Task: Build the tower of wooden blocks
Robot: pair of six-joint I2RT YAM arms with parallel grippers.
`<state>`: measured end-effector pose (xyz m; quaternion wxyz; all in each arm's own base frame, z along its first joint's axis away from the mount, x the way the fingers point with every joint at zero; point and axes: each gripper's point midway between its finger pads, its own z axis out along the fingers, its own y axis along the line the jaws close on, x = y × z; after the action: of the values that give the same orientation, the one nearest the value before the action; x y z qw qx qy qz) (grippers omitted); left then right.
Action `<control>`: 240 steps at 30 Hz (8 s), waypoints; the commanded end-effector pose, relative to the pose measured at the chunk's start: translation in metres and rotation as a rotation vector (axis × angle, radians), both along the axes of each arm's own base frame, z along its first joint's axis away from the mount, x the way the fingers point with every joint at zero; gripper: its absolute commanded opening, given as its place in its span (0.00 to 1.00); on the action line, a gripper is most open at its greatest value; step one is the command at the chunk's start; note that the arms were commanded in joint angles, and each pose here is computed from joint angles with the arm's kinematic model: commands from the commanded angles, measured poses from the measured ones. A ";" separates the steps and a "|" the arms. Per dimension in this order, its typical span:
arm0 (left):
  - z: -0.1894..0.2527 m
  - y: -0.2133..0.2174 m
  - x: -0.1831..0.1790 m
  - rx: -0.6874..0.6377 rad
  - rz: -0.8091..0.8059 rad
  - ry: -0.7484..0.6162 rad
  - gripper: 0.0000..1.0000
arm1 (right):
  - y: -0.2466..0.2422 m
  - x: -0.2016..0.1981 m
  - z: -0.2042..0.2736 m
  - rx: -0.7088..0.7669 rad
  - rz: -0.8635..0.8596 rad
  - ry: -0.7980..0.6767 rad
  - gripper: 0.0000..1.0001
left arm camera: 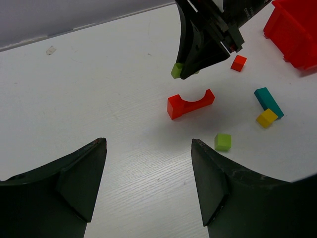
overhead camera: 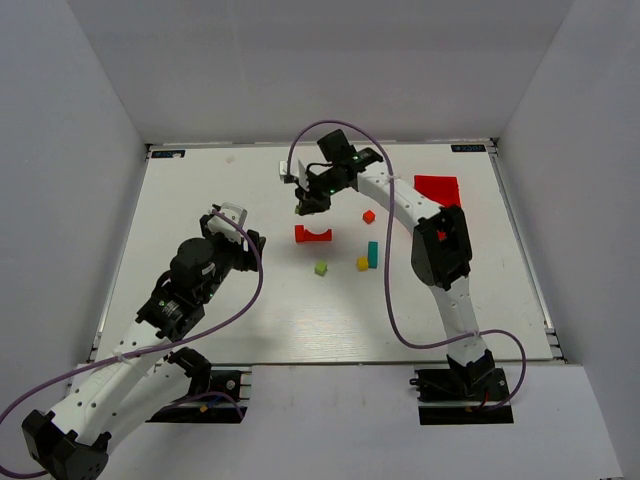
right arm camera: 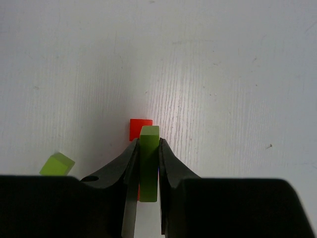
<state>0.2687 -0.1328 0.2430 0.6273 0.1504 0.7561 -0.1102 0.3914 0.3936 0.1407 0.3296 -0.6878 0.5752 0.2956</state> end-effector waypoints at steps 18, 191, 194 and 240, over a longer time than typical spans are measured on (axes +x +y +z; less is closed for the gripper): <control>0.002 0.002 0.001 -0.008 0.009 -0.008 0.79 | 0.023 -0.016 -0.027 -0.081 0.064 -0.015 0.00; -0.019 -0.020 -0.001 0.034 -0.101 0.083 0.66 | -0.053 -0.095 -0.085 -0.189 -0.432 0.167 0.69; -0.019 -0.021 -0.001 0.032 -0.110 0.084 0.66 | -0.051 -0.094 -0.088 -0.196 -0.433 0.157 0.69; -0.016 -0.021 -0.002 0.027 -0.110 0.076 0.65 | -0.108 0.008 -0.060 -0.294 -0.075 -0.122 0.00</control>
<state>0.2665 -0.1522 0.2130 0.5754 0.1980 0.7825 -0.1320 0.4005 0.2802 0.0805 0.2848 -0.7002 0.6400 0.1380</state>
